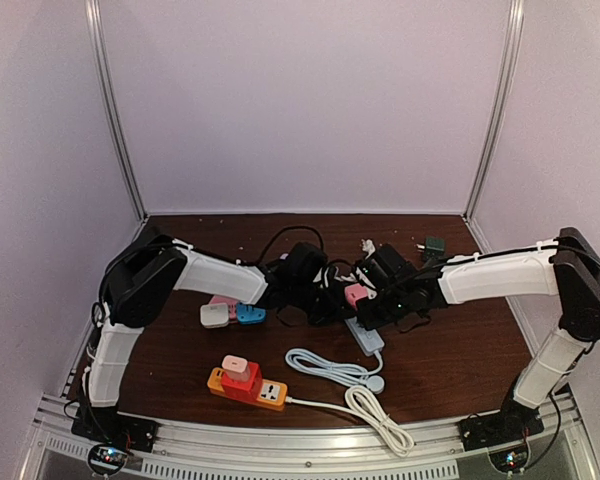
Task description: Pull the plug off the socket
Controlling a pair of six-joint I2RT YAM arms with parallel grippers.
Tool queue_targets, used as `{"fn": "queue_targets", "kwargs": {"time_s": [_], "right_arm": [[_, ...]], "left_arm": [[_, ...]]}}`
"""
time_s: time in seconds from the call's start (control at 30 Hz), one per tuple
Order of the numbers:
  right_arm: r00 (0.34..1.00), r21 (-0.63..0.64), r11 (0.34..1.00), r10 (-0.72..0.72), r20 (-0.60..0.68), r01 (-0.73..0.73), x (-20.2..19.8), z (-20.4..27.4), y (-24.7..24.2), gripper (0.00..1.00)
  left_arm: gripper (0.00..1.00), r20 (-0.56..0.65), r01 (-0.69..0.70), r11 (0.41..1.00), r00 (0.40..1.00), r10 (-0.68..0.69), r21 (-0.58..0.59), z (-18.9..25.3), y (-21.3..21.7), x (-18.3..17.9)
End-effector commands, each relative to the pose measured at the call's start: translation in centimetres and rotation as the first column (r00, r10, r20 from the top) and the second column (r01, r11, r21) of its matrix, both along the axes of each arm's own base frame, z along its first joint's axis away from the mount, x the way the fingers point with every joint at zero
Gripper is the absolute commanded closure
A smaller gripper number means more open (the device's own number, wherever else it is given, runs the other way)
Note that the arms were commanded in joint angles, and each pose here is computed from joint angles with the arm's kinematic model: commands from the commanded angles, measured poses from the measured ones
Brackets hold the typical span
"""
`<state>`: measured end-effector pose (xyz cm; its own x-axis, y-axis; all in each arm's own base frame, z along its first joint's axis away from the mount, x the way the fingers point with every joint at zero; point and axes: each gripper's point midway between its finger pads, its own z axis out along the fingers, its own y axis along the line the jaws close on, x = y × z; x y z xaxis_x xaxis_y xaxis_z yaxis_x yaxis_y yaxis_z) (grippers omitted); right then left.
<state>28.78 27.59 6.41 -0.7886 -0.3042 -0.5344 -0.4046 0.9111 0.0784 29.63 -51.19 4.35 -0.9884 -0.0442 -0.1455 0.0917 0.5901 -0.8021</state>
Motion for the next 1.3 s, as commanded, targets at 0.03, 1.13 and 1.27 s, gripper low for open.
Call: {"fn": "queue_targets", "kwargs": {"time_s": [0.03,1.13,1.27], "right_arm": [[0.998,0.026,1.0,-0.002,0.063,0.0,0.9,2.1,1.1,0.84],[0.986,0.052,0.997,-0.064,0.157,0.056,2.4,6.4,-0.6,0.85],[0.99,0.041,0.998,-0.058,0.128,0.053,2.3,5.9,-0.5,0.86]], "left_arm": [[1.0,-0.109,-0.009,0.972,0.993,0.036,0.234,-7.1,3.0,-2.2],[1.0,-0.155,-0.013,0.925,0.985,0.078,0.38,-11.2,4.8,-4.8],[1.0,-0.155,-0.012,0.925,0.985,0.077,0.38,-11.2,4.8,-4.8]]}}
